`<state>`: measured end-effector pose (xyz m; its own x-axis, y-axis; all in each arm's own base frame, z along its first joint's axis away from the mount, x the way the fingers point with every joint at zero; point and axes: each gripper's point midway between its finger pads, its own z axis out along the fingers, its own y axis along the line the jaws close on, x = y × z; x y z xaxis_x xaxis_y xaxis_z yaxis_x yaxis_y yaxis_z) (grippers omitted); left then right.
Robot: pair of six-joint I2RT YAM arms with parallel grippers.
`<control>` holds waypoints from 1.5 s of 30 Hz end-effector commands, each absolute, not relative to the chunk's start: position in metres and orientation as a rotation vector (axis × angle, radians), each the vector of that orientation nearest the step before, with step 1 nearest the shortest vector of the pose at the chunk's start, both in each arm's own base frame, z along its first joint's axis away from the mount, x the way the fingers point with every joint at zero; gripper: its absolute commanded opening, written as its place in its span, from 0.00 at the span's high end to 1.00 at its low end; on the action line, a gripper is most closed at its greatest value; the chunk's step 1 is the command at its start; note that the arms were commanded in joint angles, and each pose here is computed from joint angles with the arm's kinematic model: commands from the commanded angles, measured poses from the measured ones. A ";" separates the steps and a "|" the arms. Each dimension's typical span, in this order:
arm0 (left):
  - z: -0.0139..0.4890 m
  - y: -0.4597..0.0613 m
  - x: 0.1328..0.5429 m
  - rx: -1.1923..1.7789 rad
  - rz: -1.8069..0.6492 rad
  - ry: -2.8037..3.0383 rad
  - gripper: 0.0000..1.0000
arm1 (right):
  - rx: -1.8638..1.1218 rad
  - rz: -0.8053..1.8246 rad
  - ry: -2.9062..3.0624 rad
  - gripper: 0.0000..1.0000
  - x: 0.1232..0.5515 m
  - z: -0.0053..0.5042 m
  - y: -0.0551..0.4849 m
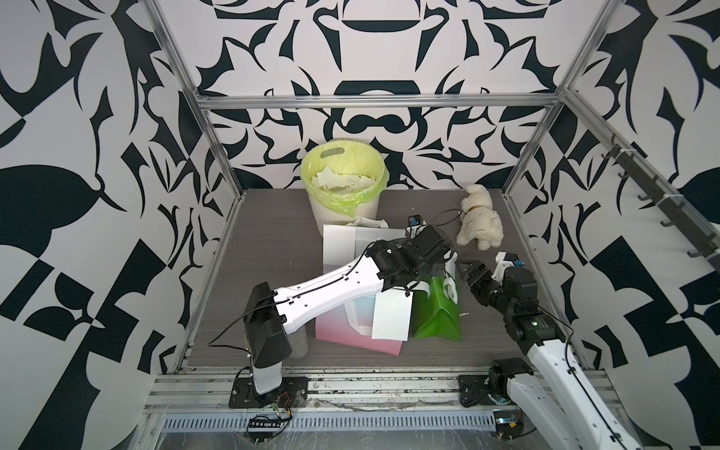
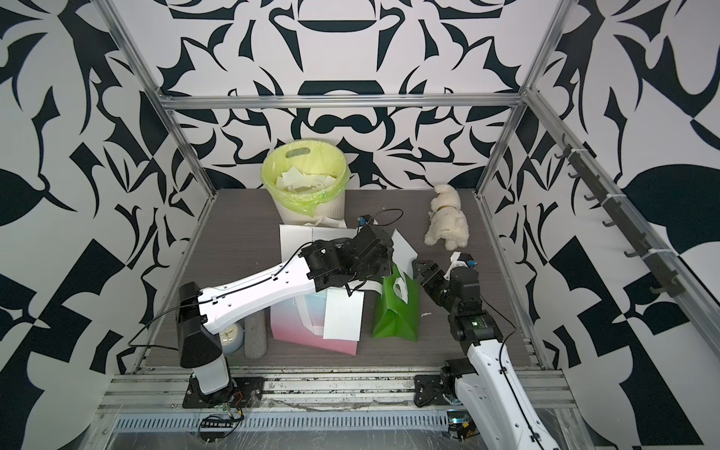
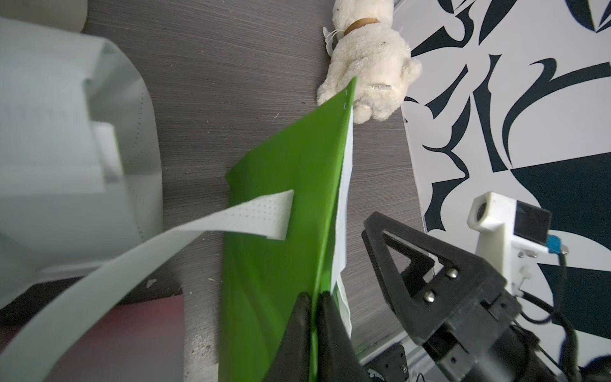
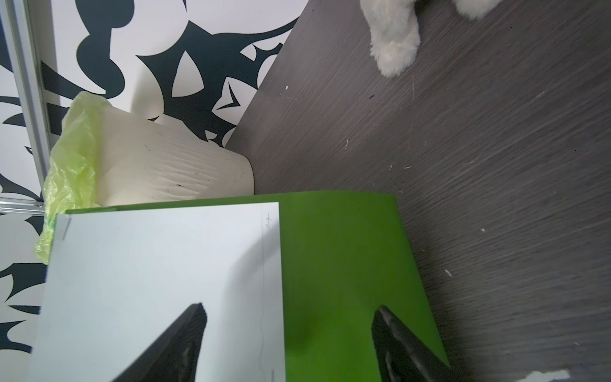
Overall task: Shred takeout receipts and throw away
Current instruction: Tear off the takeout receipt from the takeout bag.
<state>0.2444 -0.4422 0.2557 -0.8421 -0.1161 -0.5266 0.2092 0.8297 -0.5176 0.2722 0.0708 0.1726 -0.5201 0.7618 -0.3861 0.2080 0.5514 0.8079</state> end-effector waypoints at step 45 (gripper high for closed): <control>0.220 -0.439 0.261 0.080 -0.824 2.503 0.95 | 0.757 1.362 1.670 0.43 0.303 0.233 0.079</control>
<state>0.2656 -0.4511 0.2426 -0.8565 -0.1433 -0.4958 0.2185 0.7696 -0.5999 0.3013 0.0826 0.1996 -0.5118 0.8383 -0.1881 0.0471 0.2460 0.9681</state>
